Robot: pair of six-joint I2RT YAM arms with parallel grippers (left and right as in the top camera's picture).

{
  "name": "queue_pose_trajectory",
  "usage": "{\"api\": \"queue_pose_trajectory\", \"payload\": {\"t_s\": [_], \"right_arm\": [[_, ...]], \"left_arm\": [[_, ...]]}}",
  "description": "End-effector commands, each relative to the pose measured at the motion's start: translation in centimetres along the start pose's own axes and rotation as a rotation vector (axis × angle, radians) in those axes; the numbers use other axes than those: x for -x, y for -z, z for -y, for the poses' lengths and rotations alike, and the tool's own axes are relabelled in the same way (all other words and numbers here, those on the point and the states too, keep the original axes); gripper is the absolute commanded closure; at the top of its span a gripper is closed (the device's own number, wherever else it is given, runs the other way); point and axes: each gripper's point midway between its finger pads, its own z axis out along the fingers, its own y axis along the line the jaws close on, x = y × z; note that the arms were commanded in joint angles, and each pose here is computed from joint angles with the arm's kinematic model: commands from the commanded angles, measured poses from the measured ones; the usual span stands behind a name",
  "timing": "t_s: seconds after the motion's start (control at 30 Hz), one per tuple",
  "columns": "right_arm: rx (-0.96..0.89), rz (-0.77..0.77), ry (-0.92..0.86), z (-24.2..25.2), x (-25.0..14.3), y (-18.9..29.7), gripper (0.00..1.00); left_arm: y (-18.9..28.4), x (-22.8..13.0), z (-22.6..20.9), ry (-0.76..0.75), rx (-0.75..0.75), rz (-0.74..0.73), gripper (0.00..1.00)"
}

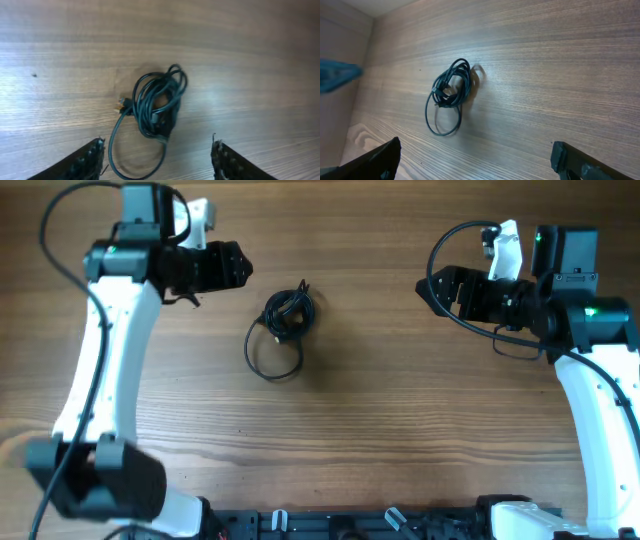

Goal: Untangle cables
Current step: 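Lower the left gripper onto the cable bundle and grasp it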

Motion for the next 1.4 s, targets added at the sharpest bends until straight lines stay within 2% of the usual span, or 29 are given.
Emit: {"api": "queue_pose_trajectory", "payload": {"t_s": [0.0, 0.1, 0.47, 0.77, 0.83, 0.93, 1.2, 1.3, 1.33, 1.37], "right_arm": [[0.019, 0.015, 0.03, -0.6, 0.6, 0.4, 0.04], [0.018, 0.018, 0.031, -0.6, 0.7, 0.4, 0.04], [0.0, 0.019, 0.025, -0.3, 0.7, 0.4, 0.04], [-0.003, 0.005, 0.015, 0.1, 0.2, 0.0, 0.04], [-0.004, 0.001, 0.013, 0.2, 0.0, -0.1, 0.04], [-0.004, 0.0, 0.012, 0.2, 0.0, -0.1, 0.04], [-0.004, -0.001, 0.011, 0.2, 0.0, -0.1, 0.04], [-0.004, -0.001, 0.011, 0.2, 0.0, -0.1, 0.04], [-0.004, -0.001, 0.012, 0.2, 0.0, -0.1, 0.04], [-0.004, -0.001, 0.012, 0.2, 0.0, -0.1, 0.04]], "left_arm": [[-3.8, -0.9, -0.8, 0.037, 0.022, -0.09, 0.34], [-6.7, -2.0, -1.2, 0.042, 0.035, -0.161, 0.4], [-12.6, -3.5, -1.4, 0.007, 0.031, -0.204, 0.56], [-15.5, -6.0, -3.1, 0.004, 0.044, -0.207, 0.54], [-16.4, -6.3, -3.3, -0.005, 0.038, -0.185, 0.58], [-17.3, -6.8, -3.7, 0.04, 0.037, -0.162, 0.58], [-19.4, -9.9, -2.7, -0.007, 0.023, -0.183, 0.62], [-19.8, -10.3, -2.5, -0.014, 0.049, -0.186, 0.74], [-19.8, -10.3, -2.4, -0.009, 0.047, -0.183, 0.88], [-19.8, -10.3, -2.4, 0.027, 0.05, -0.182, 0.95]]}}
